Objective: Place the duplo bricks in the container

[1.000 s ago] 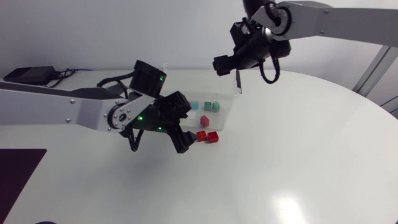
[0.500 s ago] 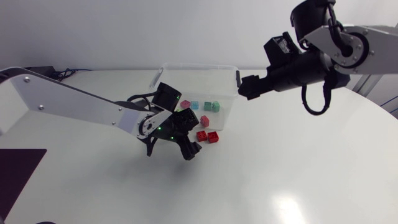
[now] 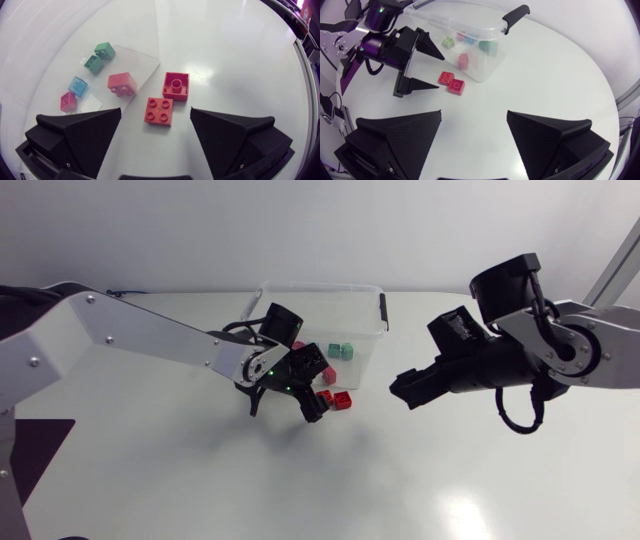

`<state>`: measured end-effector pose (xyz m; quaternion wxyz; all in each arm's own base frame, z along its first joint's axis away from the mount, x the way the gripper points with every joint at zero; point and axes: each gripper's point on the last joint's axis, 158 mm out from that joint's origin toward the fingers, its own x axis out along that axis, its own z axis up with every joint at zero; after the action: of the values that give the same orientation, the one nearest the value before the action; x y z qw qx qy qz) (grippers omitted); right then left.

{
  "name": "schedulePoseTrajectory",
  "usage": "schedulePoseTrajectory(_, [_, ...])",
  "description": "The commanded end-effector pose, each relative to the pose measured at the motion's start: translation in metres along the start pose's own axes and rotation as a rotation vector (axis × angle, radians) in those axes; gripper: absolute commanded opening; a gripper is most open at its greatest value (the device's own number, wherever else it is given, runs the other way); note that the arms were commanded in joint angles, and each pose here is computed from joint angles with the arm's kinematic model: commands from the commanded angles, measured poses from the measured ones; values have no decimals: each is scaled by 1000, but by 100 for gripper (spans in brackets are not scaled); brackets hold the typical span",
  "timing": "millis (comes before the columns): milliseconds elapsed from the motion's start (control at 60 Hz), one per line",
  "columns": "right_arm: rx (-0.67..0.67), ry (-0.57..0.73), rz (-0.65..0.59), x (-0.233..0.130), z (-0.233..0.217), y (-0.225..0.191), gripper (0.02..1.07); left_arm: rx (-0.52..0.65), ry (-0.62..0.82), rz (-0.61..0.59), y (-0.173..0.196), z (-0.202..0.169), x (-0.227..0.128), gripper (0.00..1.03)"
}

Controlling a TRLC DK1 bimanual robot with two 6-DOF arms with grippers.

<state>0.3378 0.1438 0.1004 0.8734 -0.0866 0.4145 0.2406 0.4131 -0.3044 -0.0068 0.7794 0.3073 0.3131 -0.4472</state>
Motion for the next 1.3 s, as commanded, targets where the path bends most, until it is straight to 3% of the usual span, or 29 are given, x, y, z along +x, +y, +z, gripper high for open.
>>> schedulePoseTrajectory(0, [-22,-8,12,-3,-7,5,97,7,24,-8,8,1,8,97])
schedulePoseTrajectory(417, [-21,-1,38,-7,-13,9,97,13,170,-107,2,-4,13,95])
schedulePoseTrajectory(683, [-17,0,35,-10,-17,6,97,5,228,-119,4,-4,17,77])
schedulePoseTrajectory(1283, [-10,0,40,-15,-19,0,97,-10,337,-197,-5,-11,21,68])
